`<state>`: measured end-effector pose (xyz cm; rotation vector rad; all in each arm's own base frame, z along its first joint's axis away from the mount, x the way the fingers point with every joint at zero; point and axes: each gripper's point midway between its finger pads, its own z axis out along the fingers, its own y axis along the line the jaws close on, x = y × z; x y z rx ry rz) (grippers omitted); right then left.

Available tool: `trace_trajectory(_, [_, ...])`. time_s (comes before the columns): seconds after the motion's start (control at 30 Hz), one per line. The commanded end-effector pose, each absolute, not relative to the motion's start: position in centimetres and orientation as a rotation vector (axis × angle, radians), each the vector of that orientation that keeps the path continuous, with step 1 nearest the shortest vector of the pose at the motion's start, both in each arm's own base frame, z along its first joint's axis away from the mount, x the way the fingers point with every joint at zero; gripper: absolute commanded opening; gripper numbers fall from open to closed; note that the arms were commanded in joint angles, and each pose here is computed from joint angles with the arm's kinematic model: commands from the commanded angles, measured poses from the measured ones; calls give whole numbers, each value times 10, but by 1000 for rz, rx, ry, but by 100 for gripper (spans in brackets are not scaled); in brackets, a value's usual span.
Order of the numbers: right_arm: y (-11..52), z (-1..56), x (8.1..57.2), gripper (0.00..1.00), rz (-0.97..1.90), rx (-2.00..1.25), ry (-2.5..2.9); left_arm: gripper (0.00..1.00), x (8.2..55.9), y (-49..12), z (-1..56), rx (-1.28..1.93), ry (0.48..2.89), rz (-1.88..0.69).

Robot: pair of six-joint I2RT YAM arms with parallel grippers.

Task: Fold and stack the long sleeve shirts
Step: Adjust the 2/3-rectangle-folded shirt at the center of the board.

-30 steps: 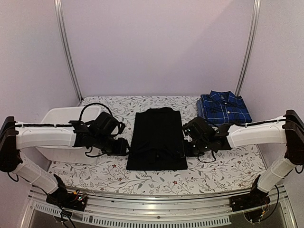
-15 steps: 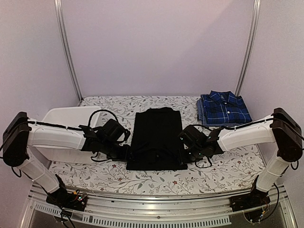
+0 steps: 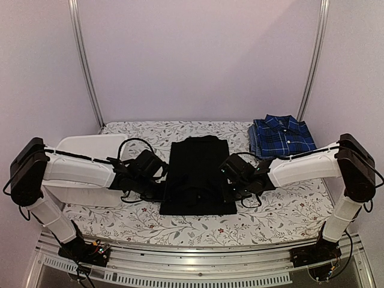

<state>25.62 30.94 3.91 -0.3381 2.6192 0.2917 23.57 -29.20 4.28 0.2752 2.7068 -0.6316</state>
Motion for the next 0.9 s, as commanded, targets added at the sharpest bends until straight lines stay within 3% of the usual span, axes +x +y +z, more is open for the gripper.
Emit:
trace_trajectory(0.0, [315,47,264,14,262,-337,2594,1,244,-304,55,289,2659,-659])
trace_trajectory(0.13, [318,60,271,6,249,-313,2575,0,252,-310,69,279,2629,-688])
trace_trajectory(0.43, [317,83,317,7,246,-196,2545,0,301,-311,76,158,2636,-728])
trace_trajectory(0.57, [313,84,346,10,254,-129,2544,0,331,-308,71,103,2638,-696])
trace_trajectory(0.63, [311,85,359,18,256,-101,2541,1,348,-306,73,75,2626,-690])
trace_trajectory(0.77, [304,95,377,30,257,-61,2524,19,368,-304,80,70,2609,-661])
trace_trajectory(0.87, [301,111,380,48,255,-63,2494,50,375,-299,95,71,2578,-654])
